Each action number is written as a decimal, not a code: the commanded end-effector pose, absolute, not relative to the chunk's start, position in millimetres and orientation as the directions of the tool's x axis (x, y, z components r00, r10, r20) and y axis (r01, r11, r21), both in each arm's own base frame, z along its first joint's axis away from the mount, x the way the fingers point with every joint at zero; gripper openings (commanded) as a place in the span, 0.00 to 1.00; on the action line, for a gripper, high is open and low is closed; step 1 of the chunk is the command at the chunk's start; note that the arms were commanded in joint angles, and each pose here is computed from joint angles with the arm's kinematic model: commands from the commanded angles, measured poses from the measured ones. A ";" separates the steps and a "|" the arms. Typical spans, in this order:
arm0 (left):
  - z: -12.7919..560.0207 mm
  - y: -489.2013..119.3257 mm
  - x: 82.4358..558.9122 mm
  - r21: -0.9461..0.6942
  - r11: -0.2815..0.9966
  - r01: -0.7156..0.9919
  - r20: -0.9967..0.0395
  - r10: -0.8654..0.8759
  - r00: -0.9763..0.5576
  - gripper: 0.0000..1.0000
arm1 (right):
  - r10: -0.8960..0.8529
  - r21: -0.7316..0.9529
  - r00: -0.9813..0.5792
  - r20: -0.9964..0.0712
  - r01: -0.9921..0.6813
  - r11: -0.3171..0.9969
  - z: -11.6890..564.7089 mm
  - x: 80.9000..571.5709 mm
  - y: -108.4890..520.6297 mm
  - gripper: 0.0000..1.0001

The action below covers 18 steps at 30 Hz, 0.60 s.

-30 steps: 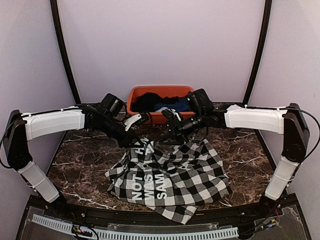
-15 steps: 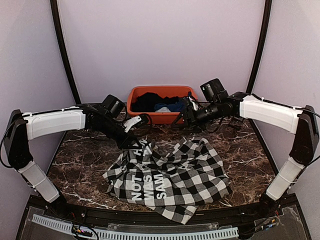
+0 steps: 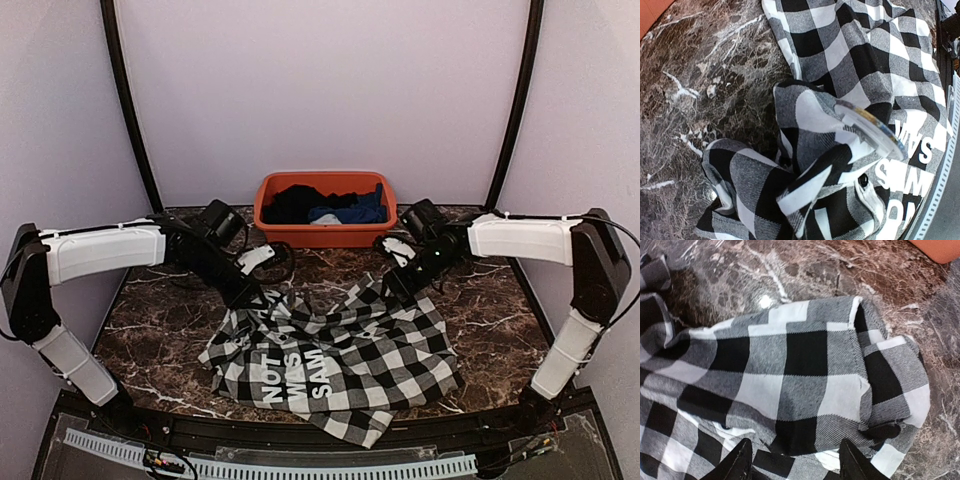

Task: Pin the brooch onto the clothing
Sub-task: Place the clothing with brooches at the center of the board.

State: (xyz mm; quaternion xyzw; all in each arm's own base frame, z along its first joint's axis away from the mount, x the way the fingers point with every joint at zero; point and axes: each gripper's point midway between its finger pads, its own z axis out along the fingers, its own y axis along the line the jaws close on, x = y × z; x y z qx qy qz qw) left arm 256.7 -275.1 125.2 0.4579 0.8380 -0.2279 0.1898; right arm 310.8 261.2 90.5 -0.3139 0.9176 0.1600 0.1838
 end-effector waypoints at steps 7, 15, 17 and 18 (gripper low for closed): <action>98.9 -246.2 242.0 -0.168 0.538 0.826 -0.420 0.719 -0.554 0.04 | -0.699 -0.076 -0.258 -0.667 -0.910 0.408 102.9 304.8 280.2 0.55; 90.0 -245.5 247.0 -0.157 0.550 0.820 -0.398 0.725 -0.562 0.03 | -0.799 -0.112 -0.212 -0.563 -0.938 0.327 64.8 317.0 282.6 0.52; 90.0 -245.6 248.9 -0.152 0.552 0.819 -0.394 0.726 -0.563 0.03 | -0.816 -0.098 -0.217 -0.536 -0.944 0.315 56.1 318.5 282.8 0.42; 89.9 -244.9 250.6 -0.146 0.556 0.818 -0.393 0.727 -0.564 0.03 | -0.823 -0.097 -0.221 -0.523 -0.944 0.315 51.5 320.0 282.2 0.34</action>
